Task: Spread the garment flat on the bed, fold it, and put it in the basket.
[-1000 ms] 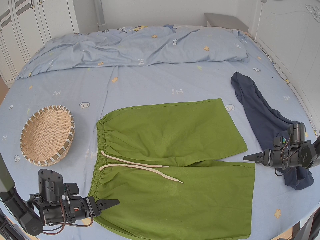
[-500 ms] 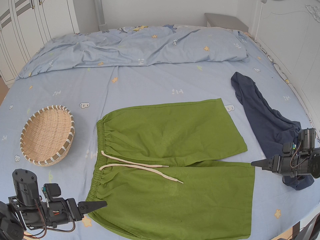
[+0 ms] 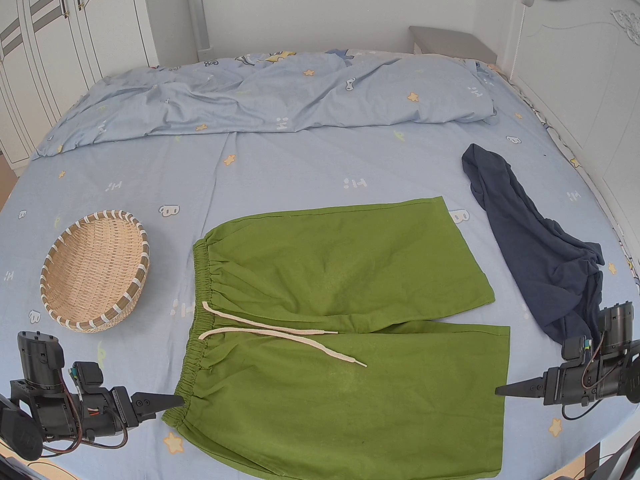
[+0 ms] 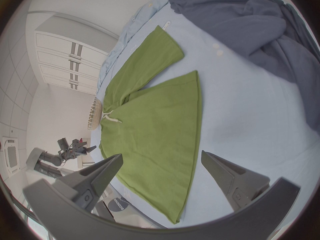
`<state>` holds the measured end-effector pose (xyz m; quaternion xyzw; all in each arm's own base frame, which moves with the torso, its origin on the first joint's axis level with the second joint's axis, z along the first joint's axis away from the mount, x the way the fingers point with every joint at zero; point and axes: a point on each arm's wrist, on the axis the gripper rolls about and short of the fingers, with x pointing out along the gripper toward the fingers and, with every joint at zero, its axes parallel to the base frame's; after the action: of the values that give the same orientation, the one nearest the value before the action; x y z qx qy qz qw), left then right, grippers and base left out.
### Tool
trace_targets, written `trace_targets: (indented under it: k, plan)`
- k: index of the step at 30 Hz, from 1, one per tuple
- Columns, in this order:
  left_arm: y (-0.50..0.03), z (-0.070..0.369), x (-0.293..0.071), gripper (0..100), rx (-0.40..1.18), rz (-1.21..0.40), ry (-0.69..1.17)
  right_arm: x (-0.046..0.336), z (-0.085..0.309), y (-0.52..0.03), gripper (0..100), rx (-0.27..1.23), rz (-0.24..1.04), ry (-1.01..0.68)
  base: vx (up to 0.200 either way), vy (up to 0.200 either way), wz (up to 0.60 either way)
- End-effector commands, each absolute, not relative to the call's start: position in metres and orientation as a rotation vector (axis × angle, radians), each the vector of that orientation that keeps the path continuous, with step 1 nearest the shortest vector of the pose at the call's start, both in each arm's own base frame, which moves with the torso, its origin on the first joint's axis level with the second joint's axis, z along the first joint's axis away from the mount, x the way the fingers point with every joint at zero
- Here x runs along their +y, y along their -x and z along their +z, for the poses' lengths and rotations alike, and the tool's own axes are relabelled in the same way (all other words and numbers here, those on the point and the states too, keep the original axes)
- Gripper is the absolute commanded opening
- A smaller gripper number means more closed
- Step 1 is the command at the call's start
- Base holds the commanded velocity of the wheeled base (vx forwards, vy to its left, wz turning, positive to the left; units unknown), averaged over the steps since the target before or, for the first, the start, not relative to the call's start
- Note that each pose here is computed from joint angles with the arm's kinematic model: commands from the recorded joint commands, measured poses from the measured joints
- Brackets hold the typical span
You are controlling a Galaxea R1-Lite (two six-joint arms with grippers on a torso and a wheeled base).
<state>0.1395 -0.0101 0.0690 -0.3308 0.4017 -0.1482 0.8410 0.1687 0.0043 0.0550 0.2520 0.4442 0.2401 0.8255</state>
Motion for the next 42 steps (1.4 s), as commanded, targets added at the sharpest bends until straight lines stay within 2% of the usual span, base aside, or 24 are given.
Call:
trace_targets:
  k: [1, 10, 21, 22, 32, 36, 38, 42]
  plan:
    - [-0.146, 0.050, -0.005, 100, 0.962, -0.288, 0.729, 0.009, 0.048, -0.154, 100, 0.967, 0.536, -0.528, 0.000, 0.000, 0.00]
    - [-0.157, 0.032, -0.008, 100, 1.055, -0.312, 0.681, 0.009, 0.040, -0.151, 100, 0.961, 0.537, -0.526, 0.000, 0.000, 0.00]
    - [-0.173, 0.030, -0.011, 100, 0.993, -0.337, 0.682, 0.009, 0.039, -0.150, 100, 0.943, 0.539, -0.521, 0.000, 0.000, 0.00]
    - [-0.174, 0.030, -0.011, 0, 0.991, -0.338, 0.682, 0.009, 0.039, -0.150, 100, 0.945, 0.539, -0.521, 0.000, 0.000, 0.00]
    - [-0.171, 0.031, -0.009, 0, 0.986, -0.332, 0.683, 0.010, 0.037, -0.145, 100, 0.972, 0.541, -0.526, 0.000, 0.000, 0.00]
    - [-0.169, 0.030, -0.009, 0, 0.990, -0.330, 0.684, 0.011, 0.033, -0.138, 100, 1.041, 0.545, -0.521, 0.000, 0.000, 0.00]
    - [-0.167, 0.030, -0.009, 0, 0.993, -0.329, 0.685, 0.014, 0.028, -0.127, 100, 1.137, 0.565, -0.493, 0.000, 0.000, 0.00]
    - [-0.166, 0.031, -0.010, 0, 0.992, -0.336, 0.680, 0.022, 0.026, -0.118, 100, 1.230, 0.613, -0.469, 0.000, 0.000, 0.00]
